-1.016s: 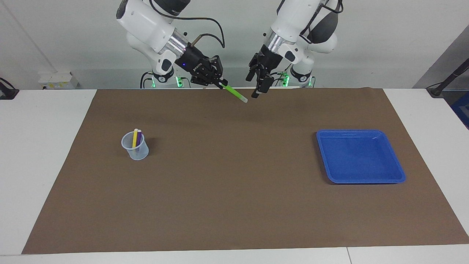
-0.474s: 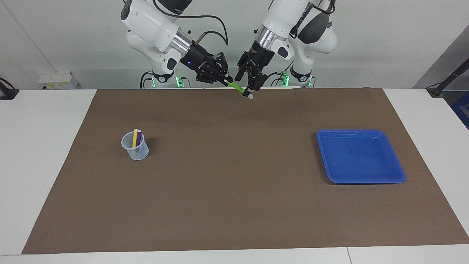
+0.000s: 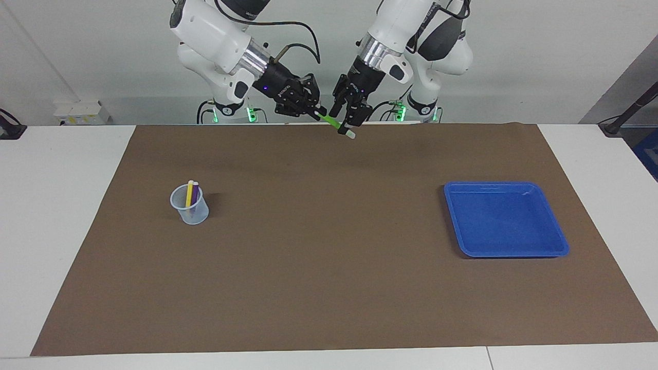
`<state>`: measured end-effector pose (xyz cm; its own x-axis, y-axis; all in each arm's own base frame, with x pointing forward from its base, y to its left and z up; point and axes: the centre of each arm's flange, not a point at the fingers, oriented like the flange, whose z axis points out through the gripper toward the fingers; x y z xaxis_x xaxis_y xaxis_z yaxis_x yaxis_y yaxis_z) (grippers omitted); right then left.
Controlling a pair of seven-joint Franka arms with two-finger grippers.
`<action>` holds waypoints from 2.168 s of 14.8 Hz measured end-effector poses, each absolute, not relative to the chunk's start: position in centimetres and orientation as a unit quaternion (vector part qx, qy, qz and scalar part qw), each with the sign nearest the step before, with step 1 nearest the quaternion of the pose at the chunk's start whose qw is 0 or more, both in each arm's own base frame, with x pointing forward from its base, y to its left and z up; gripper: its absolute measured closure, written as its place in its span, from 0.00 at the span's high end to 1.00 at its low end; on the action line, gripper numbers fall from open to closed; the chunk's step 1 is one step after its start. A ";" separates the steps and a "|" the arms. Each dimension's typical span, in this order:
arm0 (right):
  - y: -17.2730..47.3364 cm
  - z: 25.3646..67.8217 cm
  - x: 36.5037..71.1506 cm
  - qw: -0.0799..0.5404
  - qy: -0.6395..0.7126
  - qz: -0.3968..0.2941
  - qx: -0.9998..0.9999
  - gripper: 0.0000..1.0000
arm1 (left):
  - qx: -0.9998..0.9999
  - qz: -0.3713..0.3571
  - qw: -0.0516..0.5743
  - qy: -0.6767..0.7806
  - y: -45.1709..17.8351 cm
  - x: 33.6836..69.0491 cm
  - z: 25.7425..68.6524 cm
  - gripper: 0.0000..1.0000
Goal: Right arm passes pens to left for tray arrangement
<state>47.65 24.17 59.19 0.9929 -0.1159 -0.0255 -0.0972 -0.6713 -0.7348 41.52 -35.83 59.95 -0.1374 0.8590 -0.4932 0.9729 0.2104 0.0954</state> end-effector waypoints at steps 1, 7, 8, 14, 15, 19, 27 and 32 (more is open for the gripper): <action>24.2 59.2 47.6 0.401 0.058 -0.012 -0.914 0.19 | 0.616 -0.125 0.228 0.744 -35.8 41.5 60.0 0.68; 24.2 59.2 47.6 0.404 0.059 -0.011 -0.913 0.19 | 0.620 -0.124 0.220 0.743 -36.0 41.5 60.0 0.51; 24.2 59.2 47.6 0.406 0.060 -0.010 -0.912 0.19 | 0.622 -0.125 0.217 0.742 -36.1 41.6 60.0 0.52; 24.2 59.3 47.6 0.408 0.061 -0.009 -0.911 0.19 | 0.630 -0.113 0.213 0.739 -36.3 41.8 60.2 0.40; 24.2 59.3 47.6 0.408 0.061 -0.009 -0.911 0.19 | 0.632 -0.109 0.212 0.737 -36.4 41.8 60.1 0.33; 24.2 59.1 47.7 0.408 0.062 -0.008 -0.911 0.19 | 0.643 -0.096 0.210 0.731 -36.8 41.4 60.1 0.18; 24.2 59.1 47.6 0.408 0.062 -0.007 -0.911 0.19 | 0.653 -0.091 0.210 0.722 -36.9 41.4 60.1 0.18; 24.2 59.1 47.6 0.408 0.066 -0.005 -0.911 0.19 | 0.655 -0.090 0.210 0.720 -36.9 41.4 60.1 0.18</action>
<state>47.60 24.18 59.07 0.9913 -0.1239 -0.0452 -0.1163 -0.6592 -0.7430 41.37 -36.88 60.07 -0.0531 0.9057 -0.4206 0.9812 0.1256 0.1465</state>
